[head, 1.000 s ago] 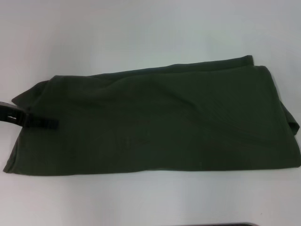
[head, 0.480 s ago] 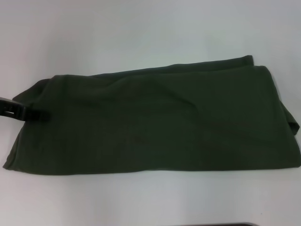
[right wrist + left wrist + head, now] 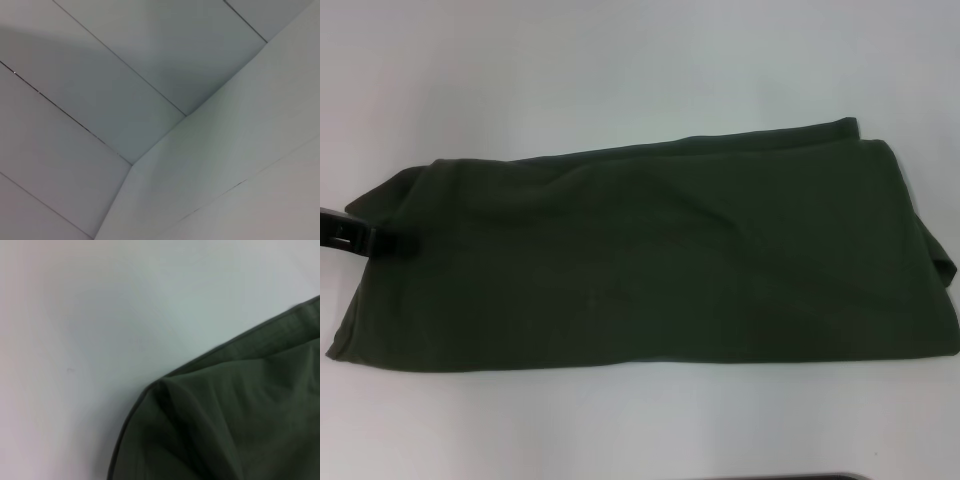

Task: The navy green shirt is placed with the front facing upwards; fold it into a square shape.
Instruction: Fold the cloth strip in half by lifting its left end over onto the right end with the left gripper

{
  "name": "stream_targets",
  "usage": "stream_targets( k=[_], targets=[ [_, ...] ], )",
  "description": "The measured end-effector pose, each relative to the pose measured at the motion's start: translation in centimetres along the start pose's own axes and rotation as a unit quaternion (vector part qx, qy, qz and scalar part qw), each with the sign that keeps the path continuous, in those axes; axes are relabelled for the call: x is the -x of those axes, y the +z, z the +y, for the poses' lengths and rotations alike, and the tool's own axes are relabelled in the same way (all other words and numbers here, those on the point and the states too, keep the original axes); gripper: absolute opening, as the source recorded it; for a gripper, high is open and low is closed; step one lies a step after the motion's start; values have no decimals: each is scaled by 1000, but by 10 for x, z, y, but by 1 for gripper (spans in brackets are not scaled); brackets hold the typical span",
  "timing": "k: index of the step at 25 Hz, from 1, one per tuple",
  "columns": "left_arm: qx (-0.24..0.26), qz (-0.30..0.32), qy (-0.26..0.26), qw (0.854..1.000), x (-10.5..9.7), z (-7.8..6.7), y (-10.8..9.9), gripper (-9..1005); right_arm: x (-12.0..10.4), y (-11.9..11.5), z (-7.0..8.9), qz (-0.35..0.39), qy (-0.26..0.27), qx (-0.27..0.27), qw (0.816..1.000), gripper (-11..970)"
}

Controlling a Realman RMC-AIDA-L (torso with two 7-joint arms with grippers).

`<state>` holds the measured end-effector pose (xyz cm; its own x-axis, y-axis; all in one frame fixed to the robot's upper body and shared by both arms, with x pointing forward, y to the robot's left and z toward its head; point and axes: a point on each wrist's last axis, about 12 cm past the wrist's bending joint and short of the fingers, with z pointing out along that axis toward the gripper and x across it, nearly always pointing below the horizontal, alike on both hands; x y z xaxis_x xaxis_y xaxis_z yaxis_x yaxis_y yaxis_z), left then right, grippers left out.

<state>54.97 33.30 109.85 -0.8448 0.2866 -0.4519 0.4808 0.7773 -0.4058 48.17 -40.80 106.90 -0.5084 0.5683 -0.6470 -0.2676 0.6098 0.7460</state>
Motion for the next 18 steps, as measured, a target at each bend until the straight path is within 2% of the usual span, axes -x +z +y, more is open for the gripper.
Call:
stream_targets(
  k=[10, 18],
  targets=[
    [10, -23, -24, 999, -9, 9, -10, 45, -2, 2, 1, 5, -4, 2, 1000, 932],
    [7, -24, -18, 1000, -13, 13, -24, 46, -4, 8, 3, 8, -7, 8, 1000, 932]
  ],
)
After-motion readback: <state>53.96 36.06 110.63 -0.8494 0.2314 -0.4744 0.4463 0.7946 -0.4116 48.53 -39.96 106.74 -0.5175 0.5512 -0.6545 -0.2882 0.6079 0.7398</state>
